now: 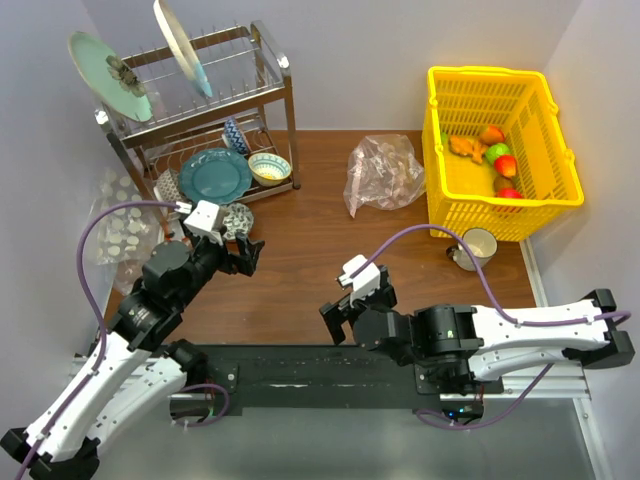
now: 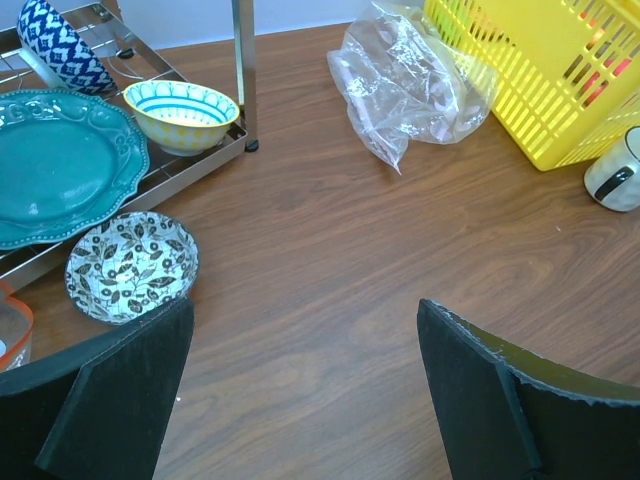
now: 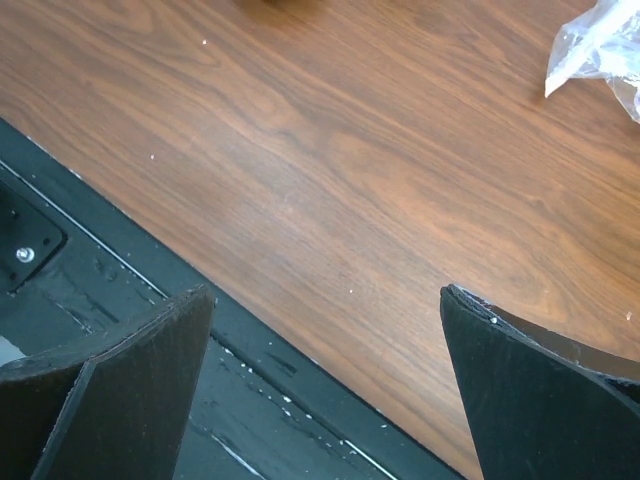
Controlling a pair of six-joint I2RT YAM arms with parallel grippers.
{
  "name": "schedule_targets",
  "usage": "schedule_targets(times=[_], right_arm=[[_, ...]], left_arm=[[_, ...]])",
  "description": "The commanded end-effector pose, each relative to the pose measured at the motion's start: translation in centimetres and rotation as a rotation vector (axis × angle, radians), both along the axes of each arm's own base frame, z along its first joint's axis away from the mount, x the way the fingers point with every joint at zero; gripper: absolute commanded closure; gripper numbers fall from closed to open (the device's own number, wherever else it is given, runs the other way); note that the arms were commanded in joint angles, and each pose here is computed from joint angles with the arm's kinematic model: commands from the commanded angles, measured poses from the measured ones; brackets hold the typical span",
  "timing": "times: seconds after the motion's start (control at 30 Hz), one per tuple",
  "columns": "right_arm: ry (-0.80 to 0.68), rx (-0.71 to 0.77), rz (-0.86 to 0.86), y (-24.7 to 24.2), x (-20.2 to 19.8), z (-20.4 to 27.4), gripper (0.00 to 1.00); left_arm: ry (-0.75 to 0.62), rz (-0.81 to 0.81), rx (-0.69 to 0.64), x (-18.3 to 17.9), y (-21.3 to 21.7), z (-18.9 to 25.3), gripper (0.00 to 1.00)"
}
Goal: Place the food in the zip-top bag and seal the zipper
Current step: Pick up the zipper food storage bag at the center of the board.
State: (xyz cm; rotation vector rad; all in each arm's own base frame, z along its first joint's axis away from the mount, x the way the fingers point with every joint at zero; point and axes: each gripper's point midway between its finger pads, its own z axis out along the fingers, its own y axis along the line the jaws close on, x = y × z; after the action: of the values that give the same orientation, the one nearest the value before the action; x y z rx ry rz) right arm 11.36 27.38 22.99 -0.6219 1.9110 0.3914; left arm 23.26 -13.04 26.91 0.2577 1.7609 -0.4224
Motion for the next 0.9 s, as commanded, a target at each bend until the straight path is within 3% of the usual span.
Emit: schedule_targets(times=[0.0, 0.47, 0.87], right_arm=[[-0.020, 0.094, -0.066, -1.1, 0.8, 2.1, 0.01], [-0.025, 0.090, -0.057, -2.9, 0.8, 1.9, 0.01], [0.017, 0.074, -0.268, -3.9, 9.7, 3.1, 0.01]], left_arm=[[-0.050, -0.005, -0.007, 0.4, -0.1, 1.6, 0.02], [-0.021, -0.017, 0.008, 1.0, -0.6, 0.9, 0.02], [-0.032, -0.019, -0.005, 0.6, -0.5, 1.2, 0.02]])
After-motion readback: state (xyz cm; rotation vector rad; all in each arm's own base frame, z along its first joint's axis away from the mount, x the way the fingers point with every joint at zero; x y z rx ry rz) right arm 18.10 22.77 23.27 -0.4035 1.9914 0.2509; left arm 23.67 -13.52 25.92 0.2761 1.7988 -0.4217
